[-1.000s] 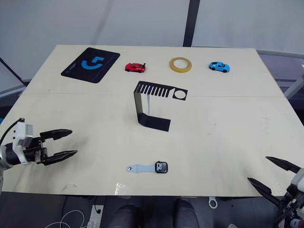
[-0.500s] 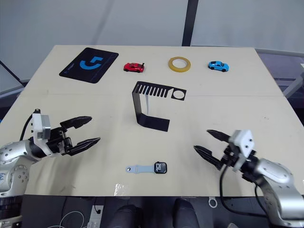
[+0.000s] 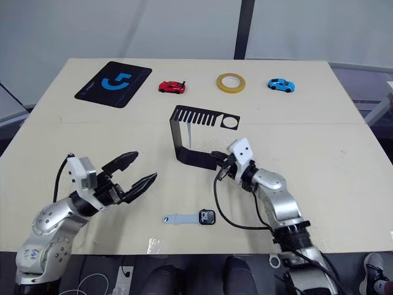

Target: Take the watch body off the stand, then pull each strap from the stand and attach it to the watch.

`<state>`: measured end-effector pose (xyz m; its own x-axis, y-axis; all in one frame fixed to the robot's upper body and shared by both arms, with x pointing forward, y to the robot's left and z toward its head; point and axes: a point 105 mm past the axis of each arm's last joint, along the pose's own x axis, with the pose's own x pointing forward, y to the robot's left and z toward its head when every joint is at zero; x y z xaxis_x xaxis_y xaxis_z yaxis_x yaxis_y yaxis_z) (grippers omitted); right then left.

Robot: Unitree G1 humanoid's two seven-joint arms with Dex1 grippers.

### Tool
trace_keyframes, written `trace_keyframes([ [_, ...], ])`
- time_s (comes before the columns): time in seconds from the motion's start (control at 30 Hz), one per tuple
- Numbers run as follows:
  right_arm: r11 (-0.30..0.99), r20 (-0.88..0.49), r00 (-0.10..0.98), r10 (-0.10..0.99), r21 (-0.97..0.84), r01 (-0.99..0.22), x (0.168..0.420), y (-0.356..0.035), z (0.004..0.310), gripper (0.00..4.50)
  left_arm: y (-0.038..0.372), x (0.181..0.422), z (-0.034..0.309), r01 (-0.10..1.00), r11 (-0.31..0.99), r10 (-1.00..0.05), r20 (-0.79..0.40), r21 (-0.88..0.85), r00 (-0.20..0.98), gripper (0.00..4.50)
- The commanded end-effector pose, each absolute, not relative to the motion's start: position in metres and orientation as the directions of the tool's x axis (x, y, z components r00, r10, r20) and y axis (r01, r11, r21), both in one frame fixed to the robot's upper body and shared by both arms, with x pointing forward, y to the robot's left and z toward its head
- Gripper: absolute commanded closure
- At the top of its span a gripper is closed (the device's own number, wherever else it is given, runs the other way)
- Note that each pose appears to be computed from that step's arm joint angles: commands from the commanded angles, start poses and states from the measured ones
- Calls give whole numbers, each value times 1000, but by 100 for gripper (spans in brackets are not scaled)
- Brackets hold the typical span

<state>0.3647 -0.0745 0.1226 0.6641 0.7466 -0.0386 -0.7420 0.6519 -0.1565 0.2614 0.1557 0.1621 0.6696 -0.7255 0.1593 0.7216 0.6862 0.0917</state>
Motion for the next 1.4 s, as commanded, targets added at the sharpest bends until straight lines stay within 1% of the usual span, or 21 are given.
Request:
trace_keyframes([
  [0.03, 635, -36, 649, 760, -169, -753, 368, -69, 124, 449, 151, 257, 169, 723, 676, -736, 181, 140, 653, 0],
  [0.1, 629, -68, 646, 761, -170, -759, 369, -69, 117, 449, 151, 257, 168, 723, 675, -737, 180, 144, 652, 0],
  [0.23, 643, -128, 653, 747, -114, -758, 372, -72, 102, 449, 147, 256, 167, 727, 670, -742, 187, 150, 644, 0],
  [0.4, 633, -152, 639, 754, -88, -769, 369, -73, 94, 449, 137, 256, 169, 723, 670, -741, 197, 167, 642, 0],
  [0.57, 621, -167, 623, 764, -72, -781, 366, -73, 89, 449, 119, 260, 175, 705, 687, -725, 242, 178, 645, 0],
  [0.63, 613, -173, 615, 770, -67, -787, 364, -72, 88, 450, 111, 265, 178, 682, 705, -707, 267, 193, 656, 52],
  [0.67, 609, -177, 610, 773, -65, -791, 364, -71, 87, 450, 106, 267, 179, 678, 710, -701, 280, 187, 656, 67],
  [0.7, 604, -181, 605, 776, -63, -794, 363, -71, 87, 450, 102, 271, 180, 661, 724, -687, 283, 196, 669, 120],
  [0.8, 597, -190, 596, 780, -59, -800, 363, -69, 86, 450, 89, 282, 182, 634, 745, -666, 291, 208, 687, 120],
  [0.87, 594, -194, 593, 782, -56, -802, 363, -69, 85, 450, 84, 293, 181, 601, 776, -629, 290, 190, 721, 120],
  [0.93, 592, -198, 590, 783, -54, -804, 363, -68, 85, 450, 83, 305, 177, 544, 822, -569, 266, 168, 778, 120],
  [0.97, 589, -201, 586, 785, -52, -806, 363, -68, 85, 450, 80, 308, 177, 533, 829, -559, 264, 167, 786, 120],
  [1.13, 581, -208, 578, 789, -53, -812, 363, -65, 85, 450, 64, 315, 175, 538, 829, -559, 253, 153, 789, 120],
  [1.4, 574, -213, 570, 793, -50, -817, 361, -61, 83, 450, 53, 322, 175, 532, 833, -553, 259, 154, 792, 120],
])
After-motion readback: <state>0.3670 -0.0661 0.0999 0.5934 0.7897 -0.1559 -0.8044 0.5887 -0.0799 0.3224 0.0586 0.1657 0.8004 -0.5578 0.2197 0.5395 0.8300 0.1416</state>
